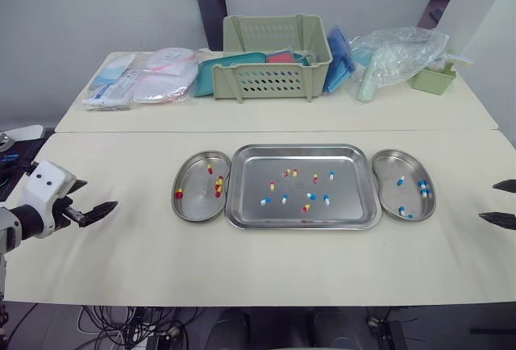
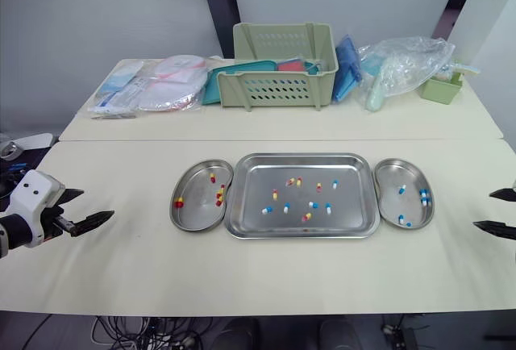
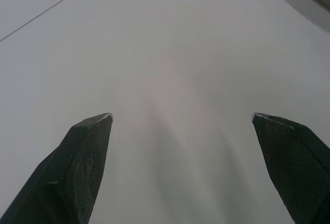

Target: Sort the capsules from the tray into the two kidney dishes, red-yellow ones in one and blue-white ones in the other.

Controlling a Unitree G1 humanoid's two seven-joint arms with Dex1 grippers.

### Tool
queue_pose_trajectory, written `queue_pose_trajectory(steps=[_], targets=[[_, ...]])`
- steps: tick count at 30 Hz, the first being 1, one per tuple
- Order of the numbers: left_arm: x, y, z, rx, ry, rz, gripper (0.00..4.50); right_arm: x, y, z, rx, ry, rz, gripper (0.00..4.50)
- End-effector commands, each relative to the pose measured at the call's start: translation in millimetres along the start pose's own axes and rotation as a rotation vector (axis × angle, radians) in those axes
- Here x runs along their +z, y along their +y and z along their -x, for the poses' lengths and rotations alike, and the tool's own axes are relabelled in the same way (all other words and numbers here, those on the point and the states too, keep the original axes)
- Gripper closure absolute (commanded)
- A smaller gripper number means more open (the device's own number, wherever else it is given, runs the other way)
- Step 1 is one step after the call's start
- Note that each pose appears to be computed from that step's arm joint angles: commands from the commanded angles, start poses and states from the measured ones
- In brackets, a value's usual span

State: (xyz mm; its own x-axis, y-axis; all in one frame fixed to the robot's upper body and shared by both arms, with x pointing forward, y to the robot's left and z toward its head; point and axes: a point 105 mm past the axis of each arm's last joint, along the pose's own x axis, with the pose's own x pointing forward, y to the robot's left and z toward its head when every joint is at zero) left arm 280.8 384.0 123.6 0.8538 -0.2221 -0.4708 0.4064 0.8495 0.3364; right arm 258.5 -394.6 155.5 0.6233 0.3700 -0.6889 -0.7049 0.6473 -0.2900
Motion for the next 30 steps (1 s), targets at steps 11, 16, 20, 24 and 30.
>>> queue_pose_trajectory(steps=[11, 16, 20, 24, 30], targets=[[12, 12, 15, 0.011, -0.092, 0.018, 0.0, 7, -10, 19, -0.076, -0.015, 0.01, 0.02], [9, 12, 15, 0.017, -0.085, 0.017, 0.0, 6, -13, 18, -0.111, -0.035, -0.003, 0.02], [8, 13, 18, 0.004, -0.097, 0.039, 0.0, 3, -16, 20, -0.129, -0.033, -0.012, 0.02], [2, 7, 20, -0.039, -0.07, 0.042, 0.0, 0, -15, 23, -0.118, -0.032, -0.029, 0.02], [-9, -2, 25, -0.063, -0.062, 0.075, 0.0, -8, -13, 25, -0.124, -0.02, -0.023, 0.02]])
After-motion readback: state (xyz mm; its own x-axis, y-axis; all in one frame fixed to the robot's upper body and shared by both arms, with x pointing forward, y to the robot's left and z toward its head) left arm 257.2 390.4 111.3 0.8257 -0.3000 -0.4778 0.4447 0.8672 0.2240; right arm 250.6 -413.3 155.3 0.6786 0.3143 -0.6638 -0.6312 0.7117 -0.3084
